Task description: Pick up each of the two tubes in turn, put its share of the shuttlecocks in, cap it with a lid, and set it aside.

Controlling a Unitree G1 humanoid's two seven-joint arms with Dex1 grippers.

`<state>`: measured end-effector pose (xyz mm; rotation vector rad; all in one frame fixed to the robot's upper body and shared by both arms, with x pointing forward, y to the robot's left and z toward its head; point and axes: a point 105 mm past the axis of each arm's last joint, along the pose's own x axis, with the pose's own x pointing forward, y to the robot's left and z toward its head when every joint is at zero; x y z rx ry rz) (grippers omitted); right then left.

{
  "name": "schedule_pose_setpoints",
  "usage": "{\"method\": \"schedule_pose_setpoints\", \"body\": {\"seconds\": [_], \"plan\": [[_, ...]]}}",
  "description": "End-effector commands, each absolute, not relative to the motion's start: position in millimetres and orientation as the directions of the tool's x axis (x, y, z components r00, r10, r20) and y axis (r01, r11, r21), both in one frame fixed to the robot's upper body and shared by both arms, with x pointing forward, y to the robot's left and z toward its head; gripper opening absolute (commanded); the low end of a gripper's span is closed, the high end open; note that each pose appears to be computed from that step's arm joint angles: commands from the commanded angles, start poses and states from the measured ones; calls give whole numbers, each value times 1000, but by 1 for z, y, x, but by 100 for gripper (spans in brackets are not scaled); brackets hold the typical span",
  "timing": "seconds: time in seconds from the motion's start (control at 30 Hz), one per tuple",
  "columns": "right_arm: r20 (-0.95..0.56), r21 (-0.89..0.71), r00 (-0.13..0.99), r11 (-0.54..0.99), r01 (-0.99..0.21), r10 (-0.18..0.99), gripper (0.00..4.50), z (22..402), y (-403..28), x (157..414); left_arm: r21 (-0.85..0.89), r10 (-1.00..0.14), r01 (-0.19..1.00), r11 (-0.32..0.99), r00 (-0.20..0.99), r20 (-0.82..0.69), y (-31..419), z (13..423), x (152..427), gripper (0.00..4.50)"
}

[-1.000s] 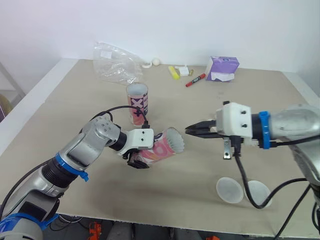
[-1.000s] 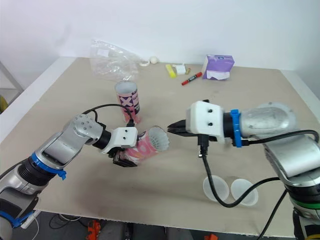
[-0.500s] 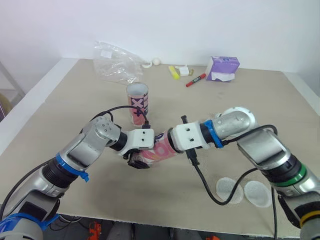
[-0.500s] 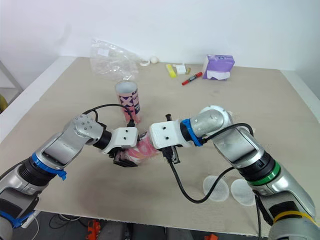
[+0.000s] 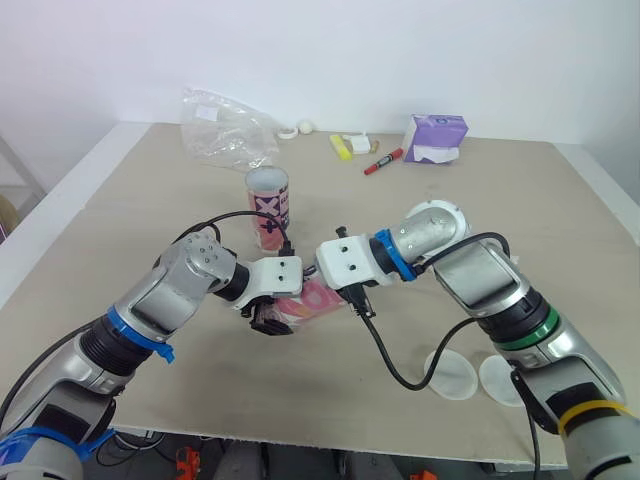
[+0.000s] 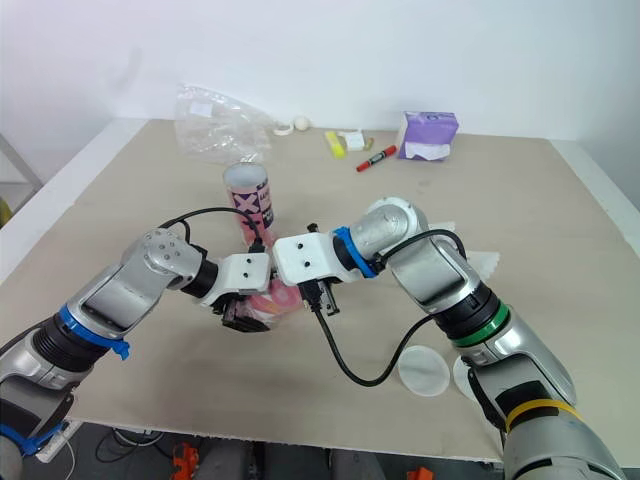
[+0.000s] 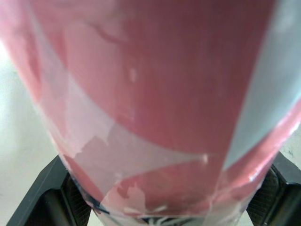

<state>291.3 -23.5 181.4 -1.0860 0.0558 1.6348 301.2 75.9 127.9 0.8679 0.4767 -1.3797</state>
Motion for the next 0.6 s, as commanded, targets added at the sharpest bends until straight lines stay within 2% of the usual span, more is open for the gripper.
{"method": "schedule_pose_setpoints", "body": {"seconds": [0.03, 0.33, 0.6], "plan": [[-681, -422, -61, -459, -782, 730, 7, 164, -6, 280, 274, -650, 961, -40, 183, -738, 67, 124, 301, 379], [-683, -403, -92, -478, -780, 725, 7, 157, 0, 283, 270, -650, 962, -35, 183, -738, 67, 123, 300, 379], [-630, -485, 14, -380, -787, 776, 7, 202, -35, 289, 265, -651, 964, -30, 182, -737, 69, 121, 300, 379]]}}
